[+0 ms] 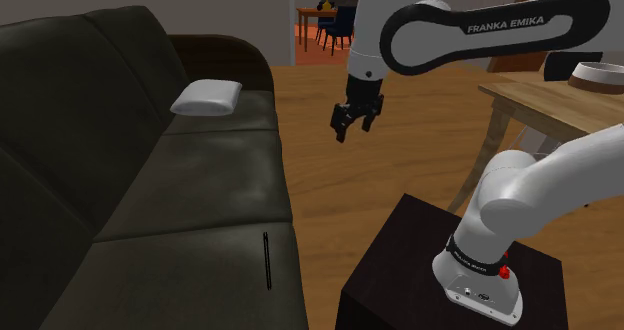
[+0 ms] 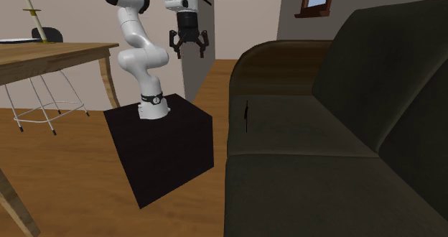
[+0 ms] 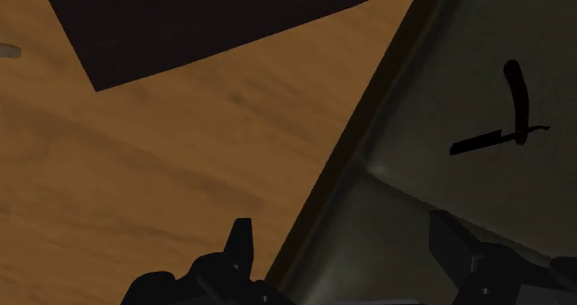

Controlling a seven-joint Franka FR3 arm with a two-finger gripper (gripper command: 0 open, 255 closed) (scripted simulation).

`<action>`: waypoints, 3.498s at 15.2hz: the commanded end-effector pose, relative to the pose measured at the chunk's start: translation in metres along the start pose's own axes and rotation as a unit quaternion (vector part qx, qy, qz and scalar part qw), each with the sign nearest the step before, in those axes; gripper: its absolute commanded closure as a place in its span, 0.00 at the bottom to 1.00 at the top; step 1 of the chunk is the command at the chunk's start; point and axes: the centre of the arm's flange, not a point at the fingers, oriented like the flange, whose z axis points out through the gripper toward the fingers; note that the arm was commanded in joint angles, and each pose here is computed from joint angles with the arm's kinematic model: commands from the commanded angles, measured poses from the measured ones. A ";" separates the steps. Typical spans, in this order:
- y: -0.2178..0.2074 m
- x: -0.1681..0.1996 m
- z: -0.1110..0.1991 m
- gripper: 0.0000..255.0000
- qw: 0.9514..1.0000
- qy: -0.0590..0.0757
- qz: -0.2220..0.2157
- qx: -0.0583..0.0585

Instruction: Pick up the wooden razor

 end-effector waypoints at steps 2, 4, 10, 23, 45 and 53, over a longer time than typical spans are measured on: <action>-0.030 -0.002 0.026 0.00 1.000 -0.001 0.022 0.002; -0.050 -0.002 0.043 0.00 0.999 -0.002 0.036 0.003; -0.109 0.000 0.095 0.00 0.997 -0.005 0.078 0.006; -0.236 0.021 0.205 0.00 0.985 -0.012 0.169 0.013; -0.256 0.022 0.262 1.00 0.983 -0.013 0.182 0.014; -0.255 0.026 0.220 1.00 0.983 -0.013 0.182 0.014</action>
